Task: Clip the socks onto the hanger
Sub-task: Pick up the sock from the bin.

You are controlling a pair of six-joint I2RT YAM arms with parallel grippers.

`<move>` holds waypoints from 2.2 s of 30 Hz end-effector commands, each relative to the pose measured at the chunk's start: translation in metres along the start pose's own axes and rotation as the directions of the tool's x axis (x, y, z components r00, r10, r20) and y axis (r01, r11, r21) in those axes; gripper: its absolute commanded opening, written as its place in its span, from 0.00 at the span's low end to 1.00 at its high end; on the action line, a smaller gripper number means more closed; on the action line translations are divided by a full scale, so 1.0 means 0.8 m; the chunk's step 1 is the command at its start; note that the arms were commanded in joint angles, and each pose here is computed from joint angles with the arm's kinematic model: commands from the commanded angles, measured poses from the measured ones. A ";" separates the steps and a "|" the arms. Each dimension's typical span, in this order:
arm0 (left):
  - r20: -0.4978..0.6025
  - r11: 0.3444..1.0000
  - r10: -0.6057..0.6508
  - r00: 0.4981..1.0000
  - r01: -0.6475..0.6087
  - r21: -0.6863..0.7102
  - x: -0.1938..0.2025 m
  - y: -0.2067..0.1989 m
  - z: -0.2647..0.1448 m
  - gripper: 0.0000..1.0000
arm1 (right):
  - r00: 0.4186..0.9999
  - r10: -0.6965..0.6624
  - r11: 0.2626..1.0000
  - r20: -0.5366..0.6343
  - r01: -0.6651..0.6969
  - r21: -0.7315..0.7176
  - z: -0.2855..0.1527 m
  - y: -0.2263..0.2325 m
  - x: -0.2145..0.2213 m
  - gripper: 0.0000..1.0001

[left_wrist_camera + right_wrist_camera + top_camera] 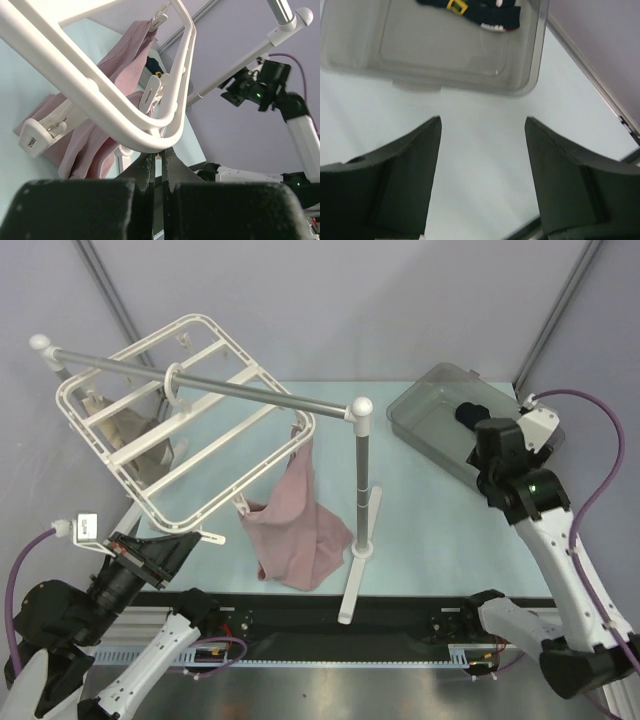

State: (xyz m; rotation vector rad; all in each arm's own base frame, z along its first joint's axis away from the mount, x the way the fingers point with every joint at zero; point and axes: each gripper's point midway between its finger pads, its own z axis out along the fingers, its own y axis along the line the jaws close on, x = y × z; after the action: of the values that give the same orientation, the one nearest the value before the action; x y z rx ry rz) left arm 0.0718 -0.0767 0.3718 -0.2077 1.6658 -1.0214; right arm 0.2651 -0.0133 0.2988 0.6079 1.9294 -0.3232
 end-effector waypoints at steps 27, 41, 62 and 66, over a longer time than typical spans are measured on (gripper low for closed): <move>-0.133 0.995 -0.012 0.991 0.000 -0.095 0.041 0.032 0.026 0.00 | 0.627 0.762 0.422 0.163 -0.671 0.610 0.361 -0.025 0.095 0.76; -0.128 0.993 -0.015 0.992 0.000 -0.115 0.040 0.037 0.025 0.00 | 0.719 0.659 0.539 0.223 -0.657 0.527 0.436 -0.036 0.053 0.77; -0.138 0.993 -0.023 0.990 0.006 -0.120 0.047 0.042 0.026 0.00 | 0.744 0.630 0.556 0.222 -0.632 0.540 0.512 -0.044 0.070 0.72; -0.145 0.992 -0.020 0.989 0.002 -0.126 0.049 0.044 0.026 0.00 | 0.755 0.622 0.565 0.209 -0.617 0.548 0.517 -0.045 0.077 0.59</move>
State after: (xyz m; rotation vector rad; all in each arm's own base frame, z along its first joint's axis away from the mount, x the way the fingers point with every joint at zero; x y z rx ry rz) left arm 0.0902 -0.0859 0.3354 -0.2400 1.7911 -0.9670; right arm 0.5405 -0.2109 0.0551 1.6793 1.5161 -0.4135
